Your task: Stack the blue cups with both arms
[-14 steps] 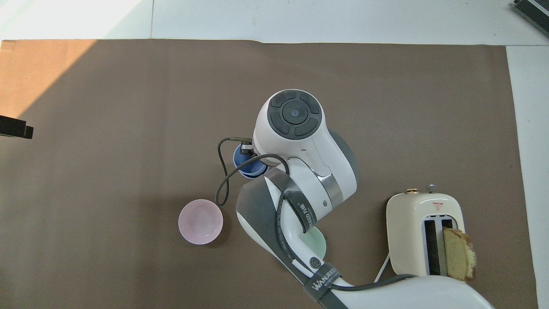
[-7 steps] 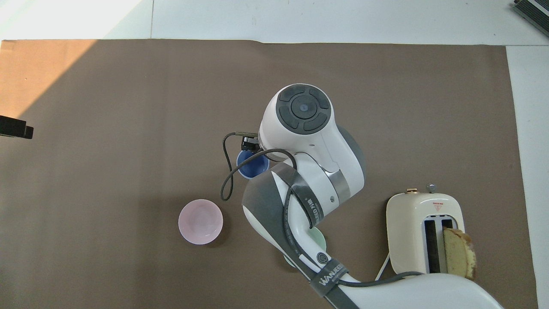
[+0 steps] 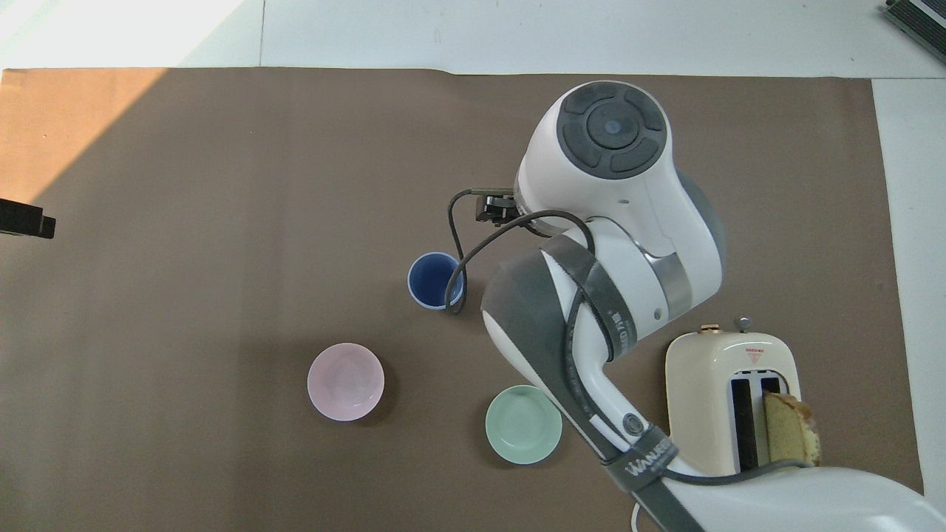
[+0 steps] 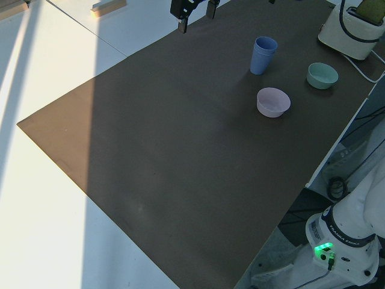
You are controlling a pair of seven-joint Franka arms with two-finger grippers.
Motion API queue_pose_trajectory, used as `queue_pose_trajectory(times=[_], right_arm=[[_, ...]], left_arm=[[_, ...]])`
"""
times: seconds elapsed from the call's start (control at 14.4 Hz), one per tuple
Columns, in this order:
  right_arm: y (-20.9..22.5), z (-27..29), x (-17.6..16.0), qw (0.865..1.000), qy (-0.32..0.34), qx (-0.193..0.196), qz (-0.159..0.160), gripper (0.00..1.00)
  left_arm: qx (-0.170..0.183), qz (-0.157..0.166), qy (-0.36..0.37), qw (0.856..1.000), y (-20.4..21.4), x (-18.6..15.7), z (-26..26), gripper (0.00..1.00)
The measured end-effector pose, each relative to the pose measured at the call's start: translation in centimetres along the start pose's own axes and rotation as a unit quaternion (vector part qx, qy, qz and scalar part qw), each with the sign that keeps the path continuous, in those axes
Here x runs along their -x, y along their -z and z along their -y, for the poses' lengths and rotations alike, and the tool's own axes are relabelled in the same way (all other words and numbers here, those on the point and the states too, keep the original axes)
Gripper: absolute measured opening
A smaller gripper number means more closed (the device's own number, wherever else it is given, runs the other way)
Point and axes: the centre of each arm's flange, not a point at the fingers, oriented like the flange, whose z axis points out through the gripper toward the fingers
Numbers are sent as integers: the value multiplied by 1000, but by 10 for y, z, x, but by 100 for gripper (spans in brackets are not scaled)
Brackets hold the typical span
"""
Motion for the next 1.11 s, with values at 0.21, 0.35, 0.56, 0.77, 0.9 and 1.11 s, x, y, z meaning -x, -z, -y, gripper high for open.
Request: queue_pose_trajectory(times=[0.21,0.35,0.56,0.77,0.9,1.11], right_arm=[[39,-64,-18,998,48,16,21,100],[64,-104,-21,997,68,22,26,100],[94,-160,-20,995,87,35,26,100],[104,-215,-25,997,67,29,25,100],[94,-251,-30,998,55,8,36,100],[72,-273,-21,998,45,-3,38,100]], left_arm=[[3,13,0,1000,-2,3,-1,100],[3,14,0,1000,0,3,-1,100],[3,14,0,1000,2,4,-1,100],[3,13,0,1000,3,4,-1,100],[4,13,0,1000,3,4,-1,100],[7,16,0,1000,2,4,-2,100]])
